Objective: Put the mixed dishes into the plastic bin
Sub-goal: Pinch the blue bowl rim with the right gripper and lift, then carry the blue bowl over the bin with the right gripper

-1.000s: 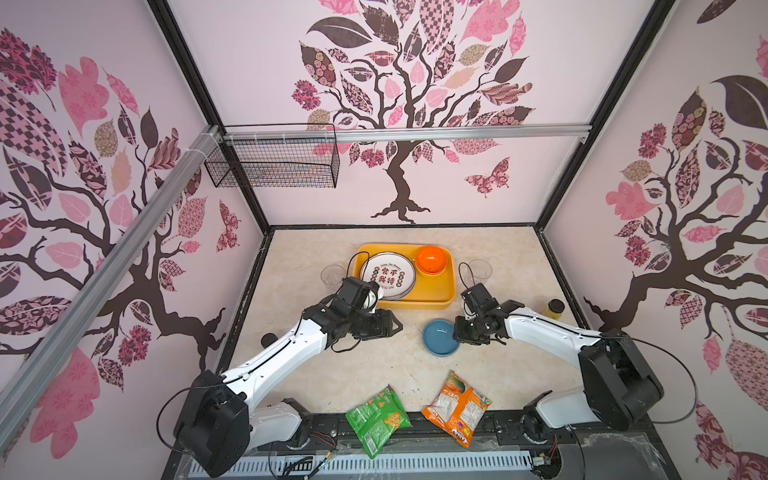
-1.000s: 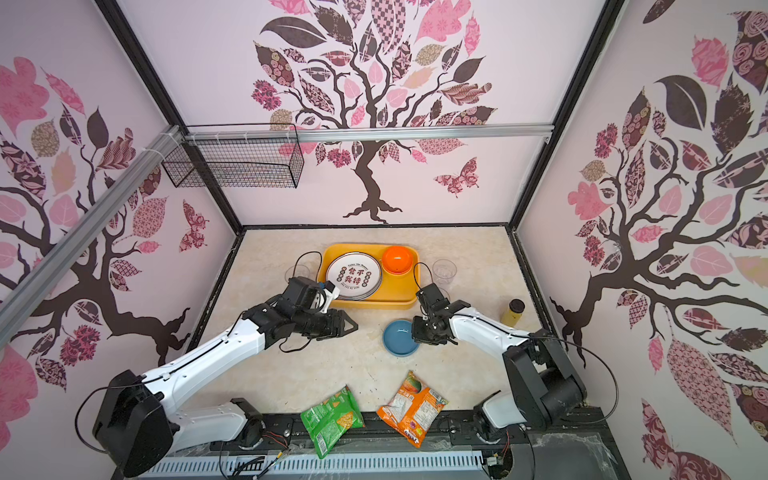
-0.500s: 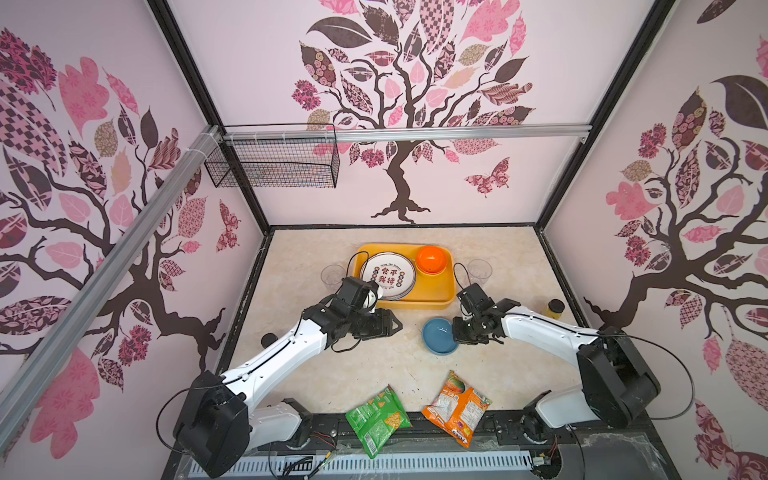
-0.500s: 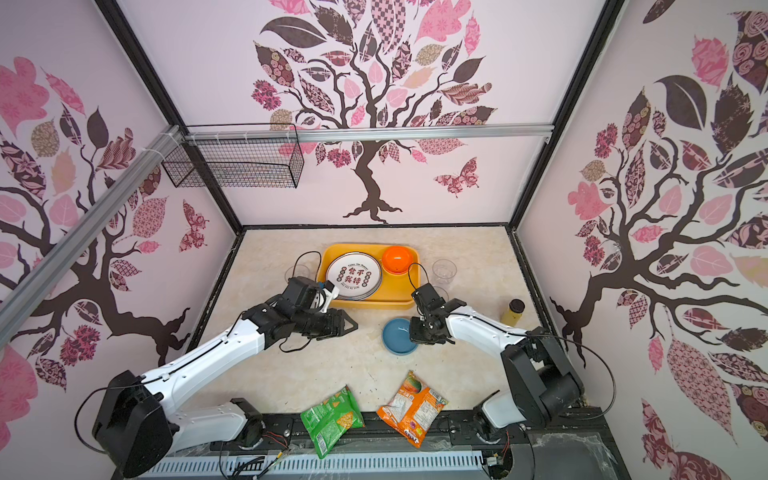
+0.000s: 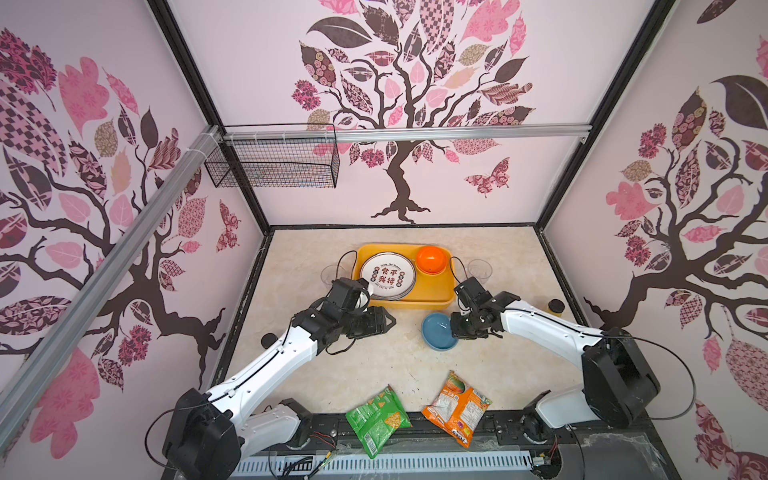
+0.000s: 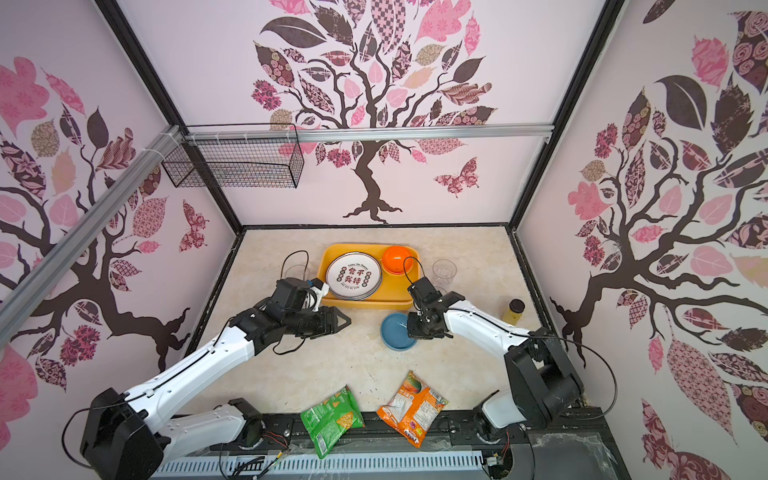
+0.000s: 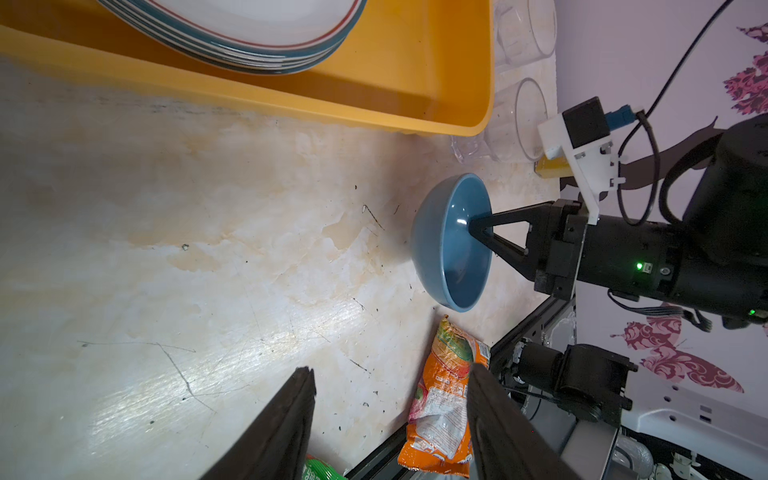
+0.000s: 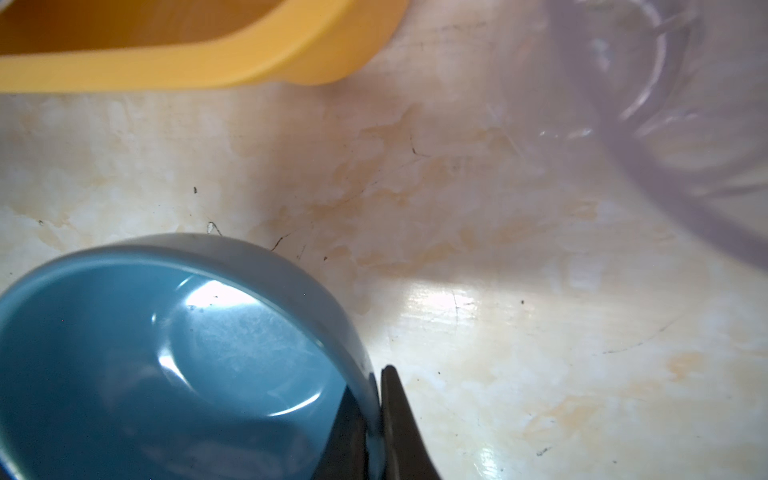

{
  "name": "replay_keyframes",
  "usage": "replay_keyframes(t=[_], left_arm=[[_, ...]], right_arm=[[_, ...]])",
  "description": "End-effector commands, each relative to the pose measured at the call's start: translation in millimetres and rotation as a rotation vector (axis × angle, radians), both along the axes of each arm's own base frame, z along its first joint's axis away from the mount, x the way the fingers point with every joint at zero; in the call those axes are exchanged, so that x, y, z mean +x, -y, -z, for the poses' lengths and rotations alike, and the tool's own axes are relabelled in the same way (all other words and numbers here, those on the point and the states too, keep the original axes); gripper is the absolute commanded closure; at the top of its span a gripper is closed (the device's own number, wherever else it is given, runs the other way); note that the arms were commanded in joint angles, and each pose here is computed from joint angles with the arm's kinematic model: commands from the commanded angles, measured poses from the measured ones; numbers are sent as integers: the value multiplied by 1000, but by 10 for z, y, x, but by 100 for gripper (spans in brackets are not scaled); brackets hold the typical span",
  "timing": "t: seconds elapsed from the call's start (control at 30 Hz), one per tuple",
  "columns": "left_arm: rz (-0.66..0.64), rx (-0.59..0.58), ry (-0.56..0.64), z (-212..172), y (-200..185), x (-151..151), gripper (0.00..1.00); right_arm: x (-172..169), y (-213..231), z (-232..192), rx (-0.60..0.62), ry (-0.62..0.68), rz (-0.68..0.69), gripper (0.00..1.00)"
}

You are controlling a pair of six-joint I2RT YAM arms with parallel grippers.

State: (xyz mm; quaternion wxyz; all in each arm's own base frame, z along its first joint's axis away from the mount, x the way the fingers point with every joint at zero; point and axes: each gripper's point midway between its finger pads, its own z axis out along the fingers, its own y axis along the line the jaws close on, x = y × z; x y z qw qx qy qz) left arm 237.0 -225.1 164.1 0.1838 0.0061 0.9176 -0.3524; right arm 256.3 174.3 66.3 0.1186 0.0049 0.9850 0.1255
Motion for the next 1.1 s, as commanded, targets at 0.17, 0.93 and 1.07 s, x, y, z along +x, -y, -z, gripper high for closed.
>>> replay_keyframes(t=[0.17,0.93,1.07], left_arm=[[-104,-17,9,-22,-271,84,39],[-180,33,50,-248,-514,314,38],[-183,35,40,-234,-523,311,38]], right_arm=[[210,-60,-422,-20,85,-34,94],[1286,-99,-1015,-44,225,42,94],[1485,-62,-1034,-31,234,79,94]])
